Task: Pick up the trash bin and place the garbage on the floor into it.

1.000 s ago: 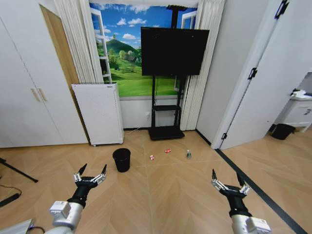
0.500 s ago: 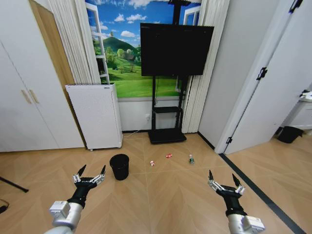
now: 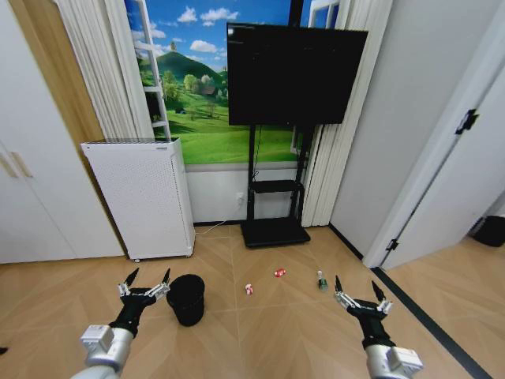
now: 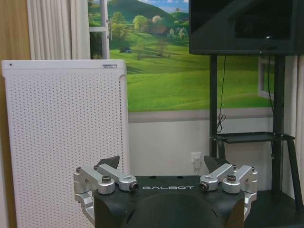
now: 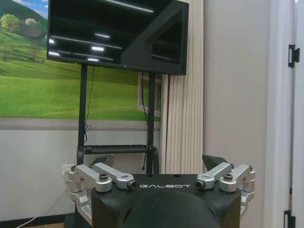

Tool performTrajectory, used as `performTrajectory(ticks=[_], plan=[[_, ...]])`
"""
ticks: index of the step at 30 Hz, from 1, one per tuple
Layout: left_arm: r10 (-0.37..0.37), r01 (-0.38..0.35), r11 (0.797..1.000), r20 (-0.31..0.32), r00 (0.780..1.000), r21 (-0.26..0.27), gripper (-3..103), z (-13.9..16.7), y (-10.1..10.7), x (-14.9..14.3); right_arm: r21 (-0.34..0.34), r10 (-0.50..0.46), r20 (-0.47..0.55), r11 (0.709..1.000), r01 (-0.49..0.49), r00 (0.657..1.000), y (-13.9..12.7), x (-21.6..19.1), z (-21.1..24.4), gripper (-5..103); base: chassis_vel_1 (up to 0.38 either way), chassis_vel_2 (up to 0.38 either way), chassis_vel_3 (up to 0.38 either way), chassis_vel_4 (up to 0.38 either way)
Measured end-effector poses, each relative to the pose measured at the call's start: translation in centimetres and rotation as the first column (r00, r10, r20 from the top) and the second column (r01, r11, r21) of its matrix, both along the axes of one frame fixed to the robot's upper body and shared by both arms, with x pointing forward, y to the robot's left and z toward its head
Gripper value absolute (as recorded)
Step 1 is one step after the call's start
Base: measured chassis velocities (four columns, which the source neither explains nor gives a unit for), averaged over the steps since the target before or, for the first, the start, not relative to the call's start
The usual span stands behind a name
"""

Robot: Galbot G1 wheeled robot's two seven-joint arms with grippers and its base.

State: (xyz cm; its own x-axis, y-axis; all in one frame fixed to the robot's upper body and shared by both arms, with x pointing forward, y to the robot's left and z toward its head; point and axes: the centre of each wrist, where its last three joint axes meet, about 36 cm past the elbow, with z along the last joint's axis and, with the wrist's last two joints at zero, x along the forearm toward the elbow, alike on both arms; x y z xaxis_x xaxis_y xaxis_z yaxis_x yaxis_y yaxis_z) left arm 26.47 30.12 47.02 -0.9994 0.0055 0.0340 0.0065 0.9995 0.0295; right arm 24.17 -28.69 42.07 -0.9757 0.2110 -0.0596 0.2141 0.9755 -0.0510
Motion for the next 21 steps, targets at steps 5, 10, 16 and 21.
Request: performTrajectory(ticks=[5, 10, 16, 21], plan=[[0.001, -0.001, 1.000, -0.003, 1.000, 0.000, 100, -0.06, 0.02, 0.01, 0.000, 0.003, -0.004, 1.000, -0.003, 1.000, 0.11, 0.10, -0.21, 100, -0.363, 0.342, 0.366, -0.354], [0.002, -0.002, 1.000, -0.005, 1.000, 0.001, 100, -0.09, 0.05, -0.01, -0.007, 0.004, -0.008, 1.000, -0.004, 1.000, 0.16, 0.13, -0.34, 100, -0.357, 0.350, 0.361, -0.364], [0.025, -0.025, 1.000, -0.010, 1.000, 0.012, 100, -0.20, 0.21, -0.09, -0.008, 0.005, 0.001, 1.000, -0.005, 1.000, 0.20, 0.05, -0.55, 100, -0.345, 0.329, 0.366, -0.339], [0.056, -0.056, 0.997, 0.006, 0.998, 0.044, 100, -0.14, 0.58, -0.11, -0.011, 0.006, 0.005, 1.000, -0.006, 1.000, 0.19, 0.01, -0.69, 100, -0.223, 0.235, 0.227, -0.186]])
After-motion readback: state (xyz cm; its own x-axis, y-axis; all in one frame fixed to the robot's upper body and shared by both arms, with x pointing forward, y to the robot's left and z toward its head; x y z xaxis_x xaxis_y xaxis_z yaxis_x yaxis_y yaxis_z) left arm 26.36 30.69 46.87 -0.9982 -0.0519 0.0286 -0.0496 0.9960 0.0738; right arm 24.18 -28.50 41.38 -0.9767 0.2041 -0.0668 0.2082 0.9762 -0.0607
